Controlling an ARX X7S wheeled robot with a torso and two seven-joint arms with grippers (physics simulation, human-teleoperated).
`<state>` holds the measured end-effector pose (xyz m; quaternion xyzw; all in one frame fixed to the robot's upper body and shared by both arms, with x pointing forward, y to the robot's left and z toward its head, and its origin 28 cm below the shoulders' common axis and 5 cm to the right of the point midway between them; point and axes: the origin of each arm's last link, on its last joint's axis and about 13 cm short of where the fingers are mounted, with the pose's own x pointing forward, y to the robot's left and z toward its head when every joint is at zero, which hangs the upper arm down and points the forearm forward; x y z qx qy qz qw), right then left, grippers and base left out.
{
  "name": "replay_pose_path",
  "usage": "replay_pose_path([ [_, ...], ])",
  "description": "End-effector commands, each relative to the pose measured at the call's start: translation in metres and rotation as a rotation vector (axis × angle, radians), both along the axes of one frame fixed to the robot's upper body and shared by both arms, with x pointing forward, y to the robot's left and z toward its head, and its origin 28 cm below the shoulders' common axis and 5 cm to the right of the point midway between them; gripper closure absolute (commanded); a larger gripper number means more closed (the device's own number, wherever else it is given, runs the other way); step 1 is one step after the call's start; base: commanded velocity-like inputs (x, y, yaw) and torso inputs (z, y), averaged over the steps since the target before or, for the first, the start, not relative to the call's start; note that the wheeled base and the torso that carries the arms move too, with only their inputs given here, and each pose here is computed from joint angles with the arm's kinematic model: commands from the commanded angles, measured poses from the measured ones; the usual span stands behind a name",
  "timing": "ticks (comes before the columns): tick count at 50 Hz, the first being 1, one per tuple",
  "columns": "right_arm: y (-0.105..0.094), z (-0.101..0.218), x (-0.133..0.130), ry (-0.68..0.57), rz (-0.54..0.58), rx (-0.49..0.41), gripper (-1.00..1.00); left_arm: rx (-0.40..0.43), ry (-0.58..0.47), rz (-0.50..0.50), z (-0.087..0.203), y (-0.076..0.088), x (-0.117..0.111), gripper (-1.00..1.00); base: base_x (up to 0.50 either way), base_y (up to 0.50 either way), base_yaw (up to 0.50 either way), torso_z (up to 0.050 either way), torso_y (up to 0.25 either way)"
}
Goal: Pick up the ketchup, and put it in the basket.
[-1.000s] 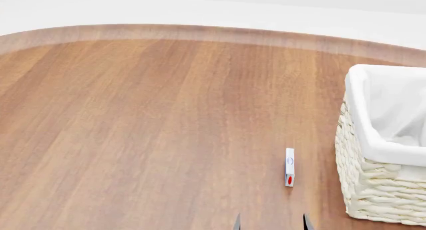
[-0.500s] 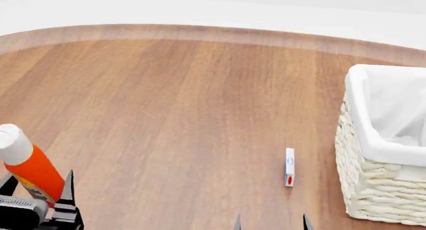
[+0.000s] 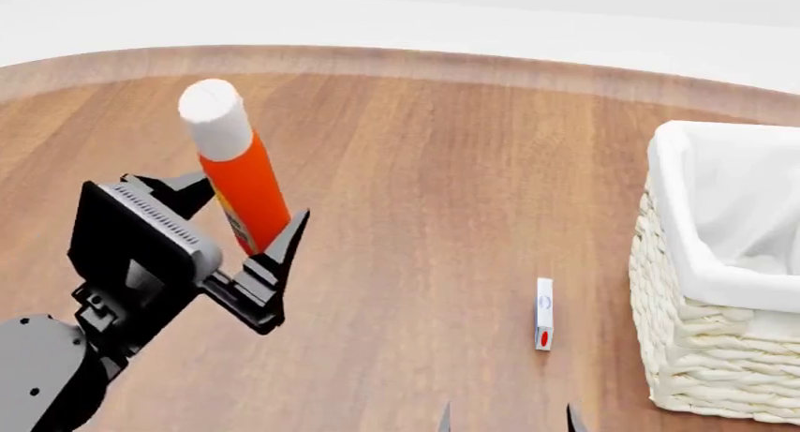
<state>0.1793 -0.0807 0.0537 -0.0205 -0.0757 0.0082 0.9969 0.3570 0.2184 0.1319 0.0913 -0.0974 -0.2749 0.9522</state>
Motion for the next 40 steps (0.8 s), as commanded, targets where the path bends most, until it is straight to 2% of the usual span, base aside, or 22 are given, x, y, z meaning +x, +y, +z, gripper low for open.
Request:
replay_pose_path([
  [1,-0.001,-0.003,0.005,-0.008,-0.001,-0.02,-1.0,0.005,0.039,-0.261,0.032,-0.018,0.053,1.0,0.0,0.0,0.0,0.0,0.0],
  [3,-0.001,-0.003,0.005,-0.007,-0.001,-0.019,-1.0,0.018,0.027,-0.254,0.031,-0.02,0.059,1.0,0.0,0.0,0.0,0.0,0.0],
  [4,-0.001,-0.003,0.005,-0.007,0.0,-0.019,-1.0,0.02,0.057,-0.284,0.031,-0.02,0.063,1.0,0.0,0.0,0.0,0.0,0.0],
  [5,-0.001,-0.004,0.006,-0.004,0.0,-0.018,-1.0,0.068,0.048,-0.284,0.031,-0.021,0.068,1.0,0.0,0.0,0.0,0.0,0.0],
  [6,-0.001,-0.004,0.006,-0.003,0.0,-0.019,-1.0,0.07,0.058,-0.288,0.031,-0.021,0.07,1.0,0.0,0.0,0.0,0.0,0.0],
  [11,-0.002,-0.005,0.007,0.001,-0.003,-0.021,-1.0,0.045,0.139,-0.372,0.035,-0.02,0.072,1.0,0.0,0.0,0.0,0.0,0.002],
  [14,-0.001,-0.006,0.007,0.003,-0.004,-0.022,-1.0,0.075,0.166,-0.455,0.031,-0.019,0.071,1.0,0.0,0.0,0.0,0.0,0.0],
  [19,-0.002,-0.006,0.007,0.004,-0.007,-0.023,-1.0,0.079,0.179,-0.491,0.033,-0.02,0.071,1.0,0.0,0.0,0.0,0.0,0.0],
  [23,-0.002,-0.007,0.008,0.005,-0.01,-0.025,-1.0,0.117,0.188,-0.533,0.032,-0.021,0.071,1.0,0.0,0.0,0.0,0.0,0.0],
  [33,-0.003,-0.006,0.01,0.014,-0.024,-0.029,-1.0,0.13,0.188,-0.559,0.034,-0.021,0.072,1.0,0.0,0.0,0.0,0.0,0.001],
  [36,-0.005,-0.003,0.012,0.052,-0.065,-0.054,-1.0,0.133,0.197,-0.562,0.03,-0.02,0.071,1.0,0.0,0.0,0.0,0.0,0.0],
  [38,-0.006,0.001,0.012,0.11,-0.085,-0.116,-1.0,0.127,0.203,-0.561,0.028,-0.019,0.07,1.0,0.0,0.0,0.0,0.0,0.0],
  [40,-0.008,0.008,0.013,0.143,-0.079,-0.092,-1.0,0.133,0.21,-0.561,0.027,-0.018,0.07,1.0,0.0,0.0,0.0,0.0,0.0],
])
